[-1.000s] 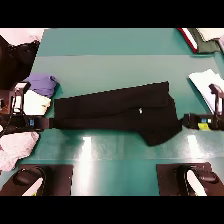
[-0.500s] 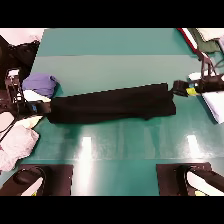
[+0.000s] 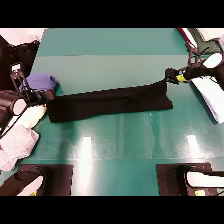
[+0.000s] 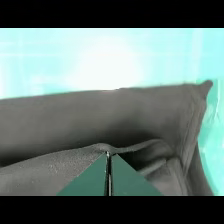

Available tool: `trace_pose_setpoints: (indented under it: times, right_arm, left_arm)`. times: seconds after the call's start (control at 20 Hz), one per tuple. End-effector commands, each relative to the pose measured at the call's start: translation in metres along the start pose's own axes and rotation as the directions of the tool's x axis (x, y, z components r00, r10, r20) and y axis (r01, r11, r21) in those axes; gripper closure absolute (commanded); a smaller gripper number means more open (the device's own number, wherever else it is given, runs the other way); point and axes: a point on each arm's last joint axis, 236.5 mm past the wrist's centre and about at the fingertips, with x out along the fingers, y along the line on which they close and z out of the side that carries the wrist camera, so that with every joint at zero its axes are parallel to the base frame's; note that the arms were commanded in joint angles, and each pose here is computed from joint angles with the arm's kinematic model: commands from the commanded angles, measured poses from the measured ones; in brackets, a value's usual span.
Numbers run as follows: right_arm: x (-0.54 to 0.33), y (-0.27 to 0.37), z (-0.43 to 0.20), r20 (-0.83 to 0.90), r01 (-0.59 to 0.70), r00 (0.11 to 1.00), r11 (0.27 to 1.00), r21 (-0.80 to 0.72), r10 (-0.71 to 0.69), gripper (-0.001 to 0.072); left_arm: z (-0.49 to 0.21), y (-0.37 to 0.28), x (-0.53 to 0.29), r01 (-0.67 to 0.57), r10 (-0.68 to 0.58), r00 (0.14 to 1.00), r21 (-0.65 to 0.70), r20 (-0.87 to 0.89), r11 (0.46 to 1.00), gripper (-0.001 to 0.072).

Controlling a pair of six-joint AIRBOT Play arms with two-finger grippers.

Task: Fold the shirts.

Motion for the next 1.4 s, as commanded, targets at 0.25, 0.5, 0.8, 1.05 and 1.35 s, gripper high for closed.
trace_pose_setpoints:
  times: [0.25, 0.5, 0.8, 1.05, 1.35]
  right_arm:
    - [0.021, -0.007, 0.016, 0.029, 0.003, 1.0, 1.0, -0.024, -0.002, 0.0236]
    - [-0.028, -0.039, 0.013, -0.078, 0.003, 0.997, 0.996, -0.084, -0.01, 0.0235]
    - [-0.019, -0.079, -0.027, -0.246, -0.162, 0.953, 0.984, 0.079, 0.177, 0.0072]
    - [0.019, -0.101, -0.054, -0.348, -0.201, 0.904, 0.965, 0.169, 0.25, 0.0074]
    - [0.049, -0.088, -0.075, -0.431, -0.244, 0.858, 0.96, 0.136, 0.279, 0.0076]
  left_arm:
    - [0.017, -0.013, 0.017, 0.047, -0.048, 0.997, 0.007, 0.067, 0.999, 0.0661]
    - [0.012, -0.009, 0.011, 0.021, -0.021, 1.0, -0.012, 0.012, 1.0, 0.0095]
    - [-0.002, -0.033, 0.004, 0.113, -0.114, 0.991, -0.026, -0.07, 0.993, 0.0669]
    - [-0.03, -0.052, -0.003, 0.196, -0.195, 0.963, -0.015, -0.189, 0.981, 0.0675]
    - [-0.039, -0.053, -0.005, 0.198, -0.199, 0.954, -0.025, -0.226, 0.98, 0.0675]
